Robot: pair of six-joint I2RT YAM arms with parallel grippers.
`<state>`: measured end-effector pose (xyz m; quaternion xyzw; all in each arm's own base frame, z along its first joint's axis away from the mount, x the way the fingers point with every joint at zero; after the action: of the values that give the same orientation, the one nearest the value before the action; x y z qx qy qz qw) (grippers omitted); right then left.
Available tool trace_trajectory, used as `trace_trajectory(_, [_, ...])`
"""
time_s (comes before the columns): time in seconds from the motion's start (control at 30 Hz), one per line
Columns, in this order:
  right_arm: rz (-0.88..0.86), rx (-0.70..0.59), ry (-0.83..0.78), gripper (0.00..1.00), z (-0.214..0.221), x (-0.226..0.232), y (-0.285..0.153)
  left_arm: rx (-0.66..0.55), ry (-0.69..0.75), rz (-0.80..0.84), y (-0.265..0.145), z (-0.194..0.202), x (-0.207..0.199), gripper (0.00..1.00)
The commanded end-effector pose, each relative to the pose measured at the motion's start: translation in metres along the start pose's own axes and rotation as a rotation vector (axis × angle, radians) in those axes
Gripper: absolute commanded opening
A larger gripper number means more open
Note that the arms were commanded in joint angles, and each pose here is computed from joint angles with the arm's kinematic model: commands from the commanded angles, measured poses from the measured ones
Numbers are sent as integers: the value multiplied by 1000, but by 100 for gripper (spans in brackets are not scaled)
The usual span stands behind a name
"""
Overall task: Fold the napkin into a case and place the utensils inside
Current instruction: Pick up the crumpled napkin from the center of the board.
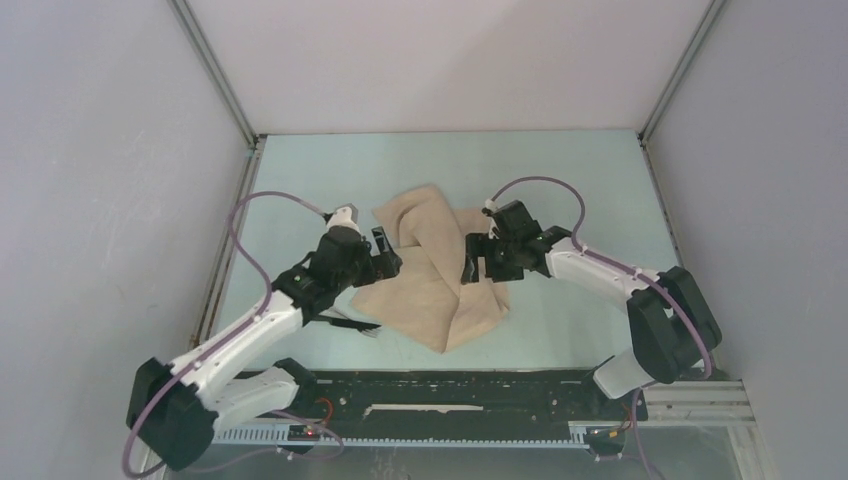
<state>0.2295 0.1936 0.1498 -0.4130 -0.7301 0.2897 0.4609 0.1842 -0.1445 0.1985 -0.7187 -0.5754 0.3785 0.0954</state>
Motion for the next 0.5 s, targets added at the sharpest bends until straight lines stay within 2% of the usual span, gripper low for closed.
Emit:
trace_trajectory(0.0, [141,-99,73,90,-18,-23,2,36,-35,-44,26,-17,-1,100])
trace_trajectory(0.13, [283,-206,66,90,-62,-42,12,2,-72,-87,64,-52,-6,94])
trace_trajectory(0.33, [428,-141,-54,80,-126,-50,42,-6,-178,-205,133,-97,13,78])
trace_trajectory(0.47, [471,-114,-89,78,-157,-55,67,-31,-148,-312,170,-118,21,82])
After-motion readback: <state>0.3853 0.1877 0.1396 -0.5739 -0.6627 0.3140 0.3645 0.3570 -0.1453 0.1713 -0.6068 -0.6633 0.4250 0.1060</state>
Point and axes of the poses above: each gripper's point midway between its finger pads, its own y axis out along the fingers, its own x axis along the line the jaws close on, z = x × y, the point moved 9 cm from there along -y, back along the fingers, and after that the axes turned 1 degree about y, right-handed, at the moved point
